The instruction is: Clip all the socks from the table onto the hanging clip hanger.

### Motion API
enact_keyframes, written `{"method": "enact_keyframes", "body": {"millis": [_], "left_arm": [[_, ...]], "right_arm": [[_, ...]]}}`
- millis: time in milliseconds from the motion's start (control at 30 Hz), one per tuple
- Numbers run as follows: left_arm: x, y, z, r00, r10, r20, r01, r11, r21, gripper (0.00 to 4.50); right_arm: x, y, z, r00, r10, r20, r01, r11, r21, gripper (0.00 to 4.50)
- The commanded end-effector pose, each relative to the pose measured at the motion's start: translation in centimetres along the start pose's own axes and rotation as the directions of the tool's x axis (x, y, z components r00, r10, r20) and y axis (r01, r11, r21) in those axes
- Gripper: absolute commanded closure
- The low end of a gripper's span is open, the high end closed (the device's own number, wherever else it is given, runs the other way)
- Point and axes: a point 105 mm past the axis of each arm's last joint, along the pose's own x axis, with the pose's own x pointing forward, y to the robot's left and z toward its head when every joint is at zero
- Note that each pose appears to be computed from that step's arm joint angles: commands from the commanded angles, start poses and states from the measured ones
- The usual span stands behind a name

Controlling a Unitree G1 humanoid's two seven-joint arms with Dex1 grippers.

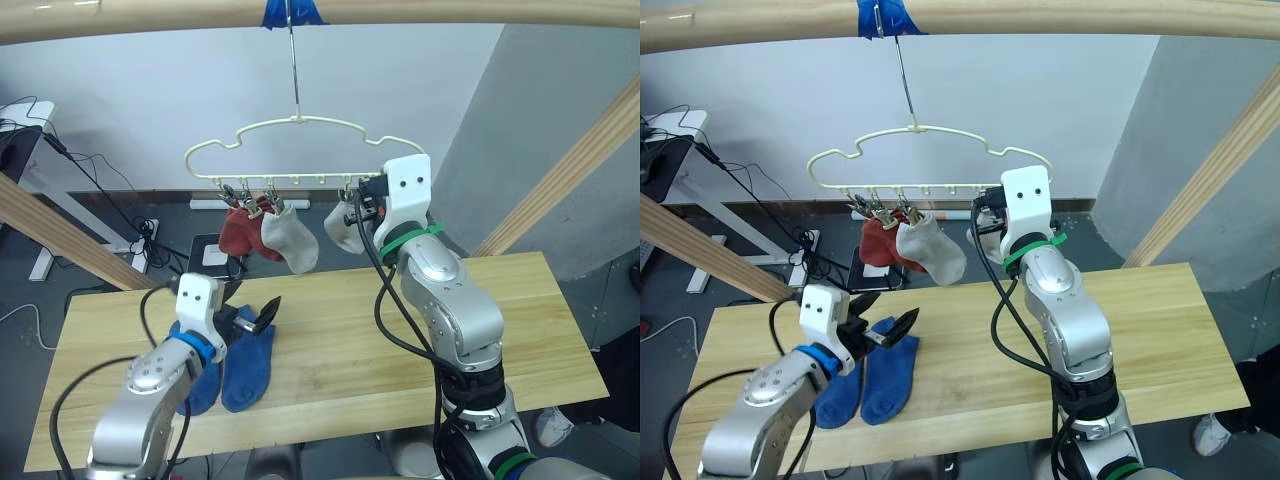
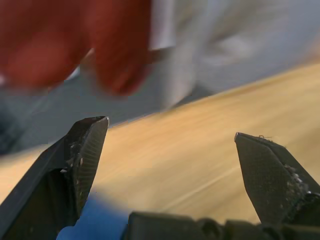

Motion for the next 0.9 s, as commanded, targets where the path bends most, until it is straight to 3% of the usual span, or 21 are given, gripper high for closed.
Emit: {"method": "enact_keyframes", "body": {"millis": [33,233,600,900], "left_arm": [[0.1,0.6,-1.5,0.997,0.053,-0.061,-0.055,0.998,-0.028,0.02],[1.5,0.8,-3.9,0.979,0.131,-0.157,-0.139,0.989,-0.041,0.02],[2.0,-0.2,-6.9,0.944,0.118,-0.308,-0.162,0.979,-0.121,0.02],[2.0,-1.4,-6.8,0.951,0.064,-0.302,-0.126,0.973,-0.192,2.60]], "right_arm": [[-0.3,0.3,1.2,0.999,0.021,0.044,-0.021,1.000,0.008,4.50],[-0.3,0.5,1.1,0.999,0.036,0.034,-0.036,0.999,0.003,4.50],[-0.3,0.7,0.9,0.998,0.049,0.024,-0.050,0.999,0.004,4.50],[-0.4,0.8,0.9,0.998,0.051,0.022,-0.051,0.999,0.006,4.50]]}}
